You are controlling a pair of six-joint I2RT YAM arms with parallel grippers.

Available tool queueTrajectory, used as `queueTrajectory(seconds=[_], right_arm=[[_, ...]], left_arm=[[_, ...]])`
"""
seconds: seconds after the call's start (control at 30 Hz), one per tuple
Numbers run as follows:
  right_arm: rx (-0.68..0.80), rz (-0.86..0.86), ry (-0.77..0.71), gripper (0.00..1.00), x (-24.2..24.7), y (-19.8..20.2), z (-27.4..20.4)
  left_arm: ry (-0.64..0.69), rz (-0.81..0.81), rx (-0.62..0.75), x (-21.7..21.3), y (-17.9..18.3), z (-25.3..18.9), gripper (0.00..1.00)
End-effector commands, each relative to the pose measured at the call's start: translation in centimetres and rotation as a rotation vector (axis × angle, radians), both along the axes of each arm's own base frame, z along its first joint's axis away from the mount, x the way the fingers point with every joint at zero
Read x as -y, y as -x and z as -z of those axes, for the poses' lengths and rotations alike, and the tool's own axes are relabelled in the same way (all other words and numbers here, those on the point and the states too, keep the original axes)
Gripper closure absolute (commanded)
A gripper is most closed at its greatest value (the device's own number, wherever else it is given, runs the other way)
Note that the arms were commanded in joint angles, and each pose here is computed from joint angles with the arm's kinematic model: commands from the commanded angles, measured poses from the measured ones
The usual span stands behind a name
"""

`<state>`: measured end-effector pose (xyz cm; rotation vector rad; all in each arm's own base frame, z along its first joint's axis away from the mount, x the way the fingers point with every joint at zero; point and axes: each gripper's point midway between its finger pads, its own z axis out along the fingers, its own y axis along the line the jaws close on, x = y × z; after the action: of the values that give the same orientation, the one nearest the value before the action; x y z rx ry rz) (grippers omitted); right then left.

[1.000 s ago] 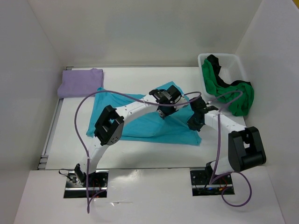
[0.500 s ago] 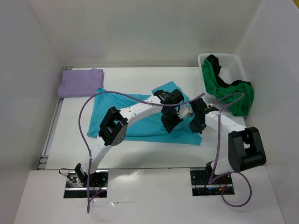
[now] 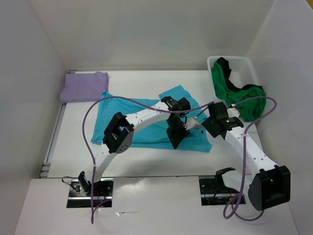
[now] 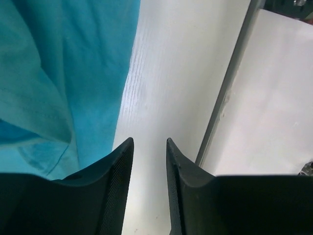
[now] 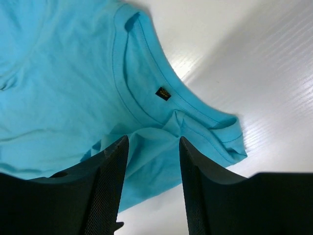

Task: Fold and stack the t-shirts
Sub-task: Fold the flattened tshirt in 1/3 of the way

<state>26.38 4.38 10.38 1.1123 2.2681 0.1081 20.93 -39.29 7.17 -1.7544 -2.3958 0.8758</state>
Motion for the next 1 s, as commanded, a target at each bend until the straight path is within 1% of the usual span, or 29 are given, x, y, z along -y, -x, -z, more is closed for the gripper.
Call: queueTrajectory(seconds=[0.0, 0.03, 0.07, 0.17, 0.2, 0.23, 0.27, 0.33, 0.37, 0.4, 0.47, 0.5, 0.53, 0.63, 0.7, 0.77, 0.9, 0.97], right_arm=[[0.058, 0.036, 0.006, 0.48, 0.4, -0.8, -1.9], [0.058, 0.036, 0.006, 0.48, 0.4, -0.8, -1.9], [0.058, 0.045, 0.007, 0.48, 0.6, -0.9, -1.9], [0.064, 0.032, 0.003, 0.51, 0.4, -1.0, -2.0], [0.073, 0.032, 0.000, 0.52, 0.4, -1.2, -2.1], [0.071, 0.023, 0.007, 0.52, 0.4, -1.2, -2.1], [0.080, 0.023, 0.004, 0.56, 0.4, -1.4, -2.2], [0.077, 0.008, 0.004, 0.59, 0.2, -1.6, -2.1], [0.091, -0.001, 0.007, 0.59, 0.1, -2.1, -2.1], [0.087, -0.016, 0.001, 0.59, -0.1, -2.1, -2.1], [0.086, -0.027, 0.009, 0.60, -0.2, -2.5, -2.1], [0.084, -0.037, 0.016, 0.60, -0.2, -2.5, -2.1], [0.091, -0.046, 0.021, 0.60, -0.2, -2.6, -2.4], [0.089, -0.053, 0.027, 0.60, -0.2, -2.8, -2.3], [0.077, -0.065, 0.013, 0.60, -0.5, -2.6, -1.7], [0.068, -0.065, 0.015, 0.60, -0.5, -2.6, -1.4], [0.067, -0.065, 0.015, 0.59, -0.5, -2.5, -1.1], [0.067, -0.065, 0.015, 0.59, -0.5, -2.5, -1.1]], left_arm=[[0.128, -0.014, 0.078, -0.3, -1.9, -6.6, 0.59], [0.162, -0.054, 0.106, -0.2, -3.4, -7.3, 0.59], [0.174, -0.154, 0.135, -1.6, -6.2, -8.4, 0.58], [0.188, -0.289, 0.161, -3.8, -10.3, -8.2, 0.58], [0.184, -0.340, 0.160, -5.1, -11.8, -8.0, 0.57], [0.174, -0.353, 0.153, -5.6, -12.0, -7.6, 0.55], [0.165, -0.353, 0.143, -5.6, -12.1, -7.0, 0.55], [0.145, -0.351, 0.105, -5.4, -12.0, -5.4, 0.54], [0.127, -0.342, 0.077, -5.5, -11.8, -3.9, 0.53], [0.124, -0.342, 0.073, -5.3, -11.9, -3.3, 0.53], [0.111, -0.298, 0.060, -4.1, -10.9, -1.8, 0.51], [0.121, -0.289, 0.069, -3.5, -11.0, -1.7, 0.49], [0.129, -0.271, 0.061, -2.9, -10.3, -1.8, 0.49], [0.126, -0.256, 0.057, -2.2, -10.0, -0.7, 0.43], [0.127, -0.238, 0.070, -1.4, -9.8, -0.1, 0.43], [0.110, -0.230, 0.066, -1.1, -9.5, 1.1, 0.40], [0.048, -0.244, 0.106, -1.5, -10.1, 2.8, 0.39], [0.046, -0.259, 0.136, -1.4, -10.8, 2.9, 0.39]])
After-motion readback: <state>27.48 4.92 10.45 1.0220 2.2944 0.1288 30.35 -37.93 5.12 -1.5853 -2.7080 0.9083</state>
